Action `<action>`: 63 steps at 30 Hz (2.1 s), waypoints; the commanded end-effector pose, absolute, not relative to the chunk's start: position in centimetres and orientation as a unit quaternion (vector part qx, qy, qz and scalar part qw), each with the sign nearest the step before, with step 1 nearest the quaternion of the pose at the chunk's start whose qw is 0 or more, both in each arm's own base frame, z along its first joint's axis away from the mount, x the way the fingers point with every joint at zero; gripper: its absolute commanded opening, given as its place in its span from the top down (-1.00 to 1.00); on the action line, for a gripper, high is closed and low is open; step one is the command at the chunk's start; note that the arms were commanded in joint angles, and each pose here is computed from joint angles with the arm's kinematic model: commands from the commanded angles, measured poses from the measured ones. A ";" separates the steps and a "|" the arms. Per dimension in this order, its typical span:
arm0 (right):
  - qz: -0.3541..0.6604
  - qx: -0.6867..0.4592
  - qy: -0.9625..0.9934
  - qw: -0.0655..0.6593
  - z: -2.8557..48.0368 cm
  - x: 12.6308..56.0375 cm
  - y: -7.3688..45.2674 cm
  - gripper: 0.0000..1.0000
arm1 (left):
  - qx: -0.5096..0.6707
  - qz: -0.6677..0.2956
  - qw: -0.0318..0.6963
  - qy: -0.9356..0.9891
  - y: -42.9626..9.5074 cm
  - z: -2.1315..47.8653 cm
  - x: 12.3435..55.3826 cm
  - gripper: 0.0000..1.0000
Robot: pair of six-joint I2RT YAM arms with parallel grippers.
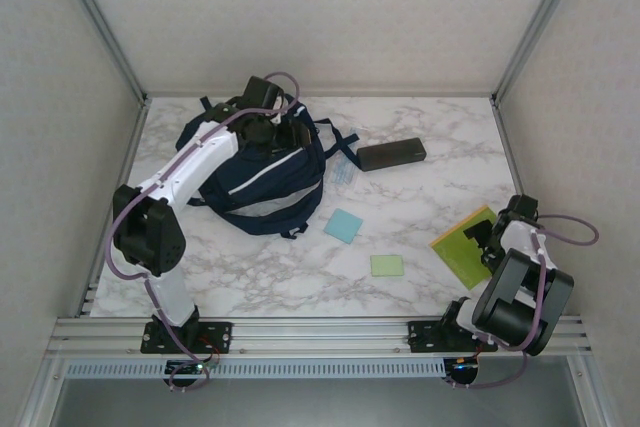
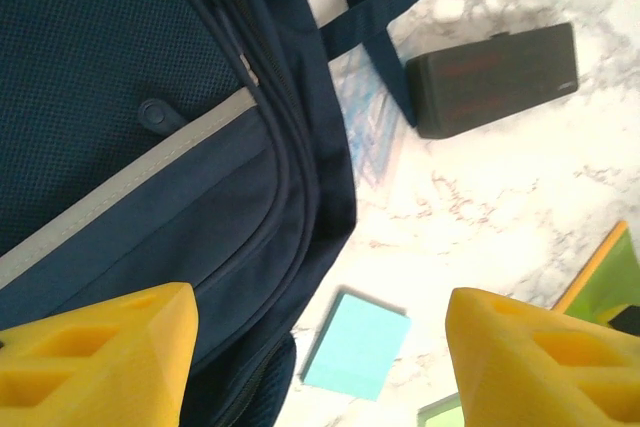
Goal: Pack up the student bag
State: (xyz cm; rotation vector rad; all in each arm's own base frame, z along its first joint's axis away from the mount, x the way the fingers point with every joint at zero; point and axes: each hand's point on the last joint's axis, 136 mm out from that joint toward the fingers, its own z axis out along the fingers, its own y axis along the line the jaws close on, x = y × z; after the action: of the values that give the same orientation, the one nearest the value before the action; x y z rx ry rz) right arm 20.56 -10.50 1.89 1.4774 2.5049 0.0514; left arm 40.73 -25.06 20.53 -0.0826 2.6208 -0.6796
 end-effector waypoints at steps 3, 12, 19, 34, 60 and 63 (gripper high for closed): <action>0.085 0.482 0.857 0.160 3.3 22.7 -9.0 -0.92 | -0.024 -0.285 0.225 0.932 -27.2 22.5 40.8 -0.30; 0.154 0.453 0.853 0.208 6.4 25.7 -7.9 -0.56 | -0.007 -0.290 0.210 0.934 -29.2 21.6 40.0 -0.29; 0.167 0.450 0.854 0.199 5.8 26.1 -7.6 -0.14 | 0.002 -0.293 0.203 0.934 -30.1 21.3 39.4 -0.27; 0.055 0.480 0.866 0.128 2.4 23.3 -10.5 -0.69 | 0.024 -0.292 0.177 0.939 -31.4 20.0 38.7 -0.26; 0.189 0.393 0.884 0.172 5.2 28.4 -7.6 1.00 | 0.022 -0.316 0.161 0.935 -32.7 19.7 38.7 -0.24; 0.205 0.380 0.884 0.179 6.0 28.9 -7.0 1.00 | 0.024 -0.321 0.157 0.934 -33.1 19.5 38.7 -0.24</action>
State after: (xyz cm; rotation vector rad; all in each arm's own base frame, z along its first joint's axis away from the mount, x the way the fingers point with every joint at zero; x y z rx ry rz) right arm 27.56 -7.93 4.00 1.1740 2.5249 0.4968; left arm 38.81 -31.75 19.40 0.0489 2.6703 -0.8679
